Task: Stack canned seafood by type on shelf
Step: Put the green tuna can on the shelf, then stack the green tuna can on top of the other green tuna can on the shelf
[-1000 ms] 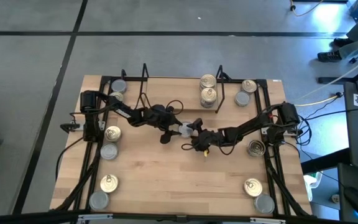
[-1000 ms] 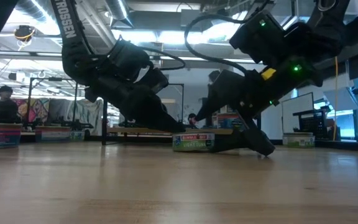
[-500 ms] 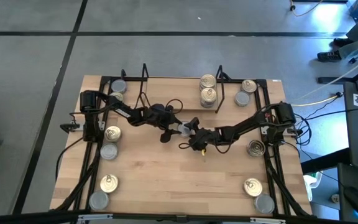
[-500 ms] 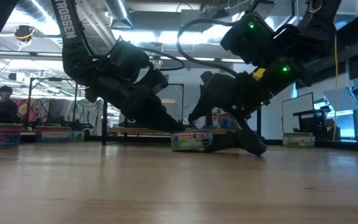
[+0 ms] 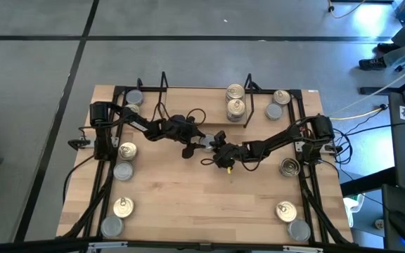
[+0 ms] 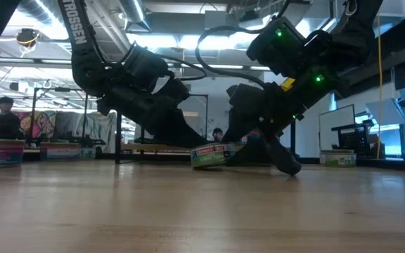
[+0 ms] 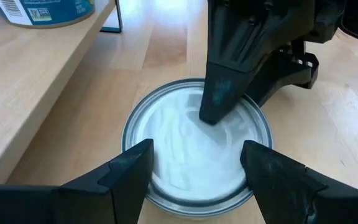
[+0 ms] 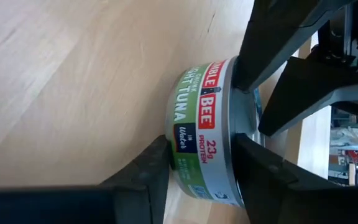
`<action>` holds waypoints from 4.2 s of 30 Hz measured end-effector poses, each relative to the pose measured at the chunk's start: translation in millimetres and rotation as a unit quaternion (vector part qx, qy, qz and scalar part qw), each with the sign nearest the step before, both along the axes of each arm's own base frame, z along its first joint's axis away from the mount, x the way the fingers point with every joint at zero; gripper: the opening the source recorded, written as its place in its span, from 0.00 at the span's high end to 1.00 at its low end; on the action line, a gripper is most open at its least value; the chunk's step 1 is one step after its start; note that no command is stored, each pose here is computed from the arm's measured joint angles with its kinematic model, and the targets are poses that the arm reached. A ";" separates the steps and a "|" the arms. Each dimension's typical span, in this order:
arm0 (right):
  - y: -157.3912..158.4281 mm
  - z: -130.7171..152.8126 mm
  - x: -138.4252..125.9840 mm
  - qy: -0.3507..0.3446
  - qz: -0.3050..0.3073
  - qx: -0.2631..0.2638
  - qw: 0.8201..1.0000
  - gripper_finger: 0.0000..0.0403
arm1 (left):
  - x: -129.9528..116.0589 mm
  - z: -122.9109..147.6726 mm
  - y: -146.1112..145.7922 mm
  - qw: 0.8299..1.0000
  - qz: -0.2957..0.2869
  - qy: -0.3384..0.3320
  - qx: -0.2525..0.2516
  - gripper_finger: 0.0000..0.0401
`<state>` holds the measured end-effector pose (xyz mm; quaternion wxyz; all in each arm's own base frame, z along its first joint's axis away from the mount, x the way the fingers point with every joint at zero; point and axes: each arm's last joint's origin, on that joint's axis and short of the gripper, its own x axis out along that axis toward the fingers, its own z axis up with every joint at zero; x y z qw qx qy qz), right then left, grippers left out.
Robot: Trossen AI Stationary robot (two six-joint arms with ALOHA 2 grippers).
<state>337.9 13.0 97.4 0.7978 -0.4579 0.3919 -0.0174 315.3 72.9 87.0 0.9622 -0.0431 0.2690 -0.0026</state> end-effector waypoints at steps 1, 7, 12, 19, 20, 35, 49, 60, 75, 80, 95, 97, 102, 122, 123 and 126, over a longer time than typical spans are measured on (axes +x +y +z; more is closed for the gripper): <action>0.4 0.0 -0.1 0.000 0.000 0.001 1.000 0.62 | 0.0 0.1 0.3 1.000 0.000 0.000 0.000 0.38; 0.5 0.7 -0.5 -0.001 -0.004 0.003 1.000 0.62 | 0.5 1.1 1.0 1.000 0.008 -0.008 -0.013 0.38; 5.2 4.8 -1.1 -0.008 -0.011 -0.004 1.000 0.63 | -0.5 8.3 0.9 0.999 0.028 -0.006 -0.036 0.38; 21.6 20.9 -5.6 -0.030 -0.003 -0.007 1.000 0.65 | -11.9 30.5 -2.9 0.998 0.051 0.034 -0.033 0.38; 23.8 23.2 -6.1 -0.034 -0.001 -0.008 0.999 0.65 | -14.1 34.8 -3.8 0.997 0.057 0.040 -0.029 0.38; 32.5 50.5 -2.0 -0.117 -0.011 -0.014 0.993 0.65 | -57.7 105.7 -44.5 0.993 0.081 0.081 0.020 0.38; -10.6 112.7 47.3 -0.231 -0.062 0.089 0.967 0.65 | -95.6 136.1 -89.0 0.996 0.035 0.074 0.031 0.38; -75.8 98.5 91.8 -0.196 -0.135 0.095 0.967 0.65 | -135.6 114.4 -87.9 0.996 0.084 0.032 0.019 0.38; -165.6 97.8 107.1 -0.169 -0.151 0.169 0.959 0.65 | -137.5 115.0 -85.7 0.993 0.118 0.009 0.024 0.38; -184.4 86.5 104.0 -0.166 -0.153 0.182 0.957 0.65 | -137.5 115.1 -85.6 0.993 0.120 0.009 0.022 0.38; -192.1 81.5 112.9 -0.205 -0.125 0.179 0.954 0.65 | -136.8 115.9 -82.5 0.991 0.130 0.005 0.025 0.38; -192.6 83.7 113.9 -0.211 -0.123 0.179 0.953 0.65 | -136.8 116.0 -82.2 0.991 0.128 0.005 0.029 0.38; -192.1 83.5 113.9 -0.206 -0.121 0.178 0.955 0.65 | -136.4 116.6 -81.4 0.991 0.126 0.002 0.037 0.38; -171.2 84.6 119.5 -0.192 -0.142 0.142 0.961 0.32 | -136.2 116.7 -81.3 0.991 0.129 0.001 0.032 0.38; -167.0 86.3 118.9 -0.185 -0.151 0.134 0.962 0.31 | -136.2 116.7 -81.3 0.991 0.131 0.000 0.030 0.38; -148.1 100.5 114.0 -0.146 -0.156 0.112 0.970 0.30 | -135.8 117.6 -80.6 0.989 0.148 -0.007 0.024 0.38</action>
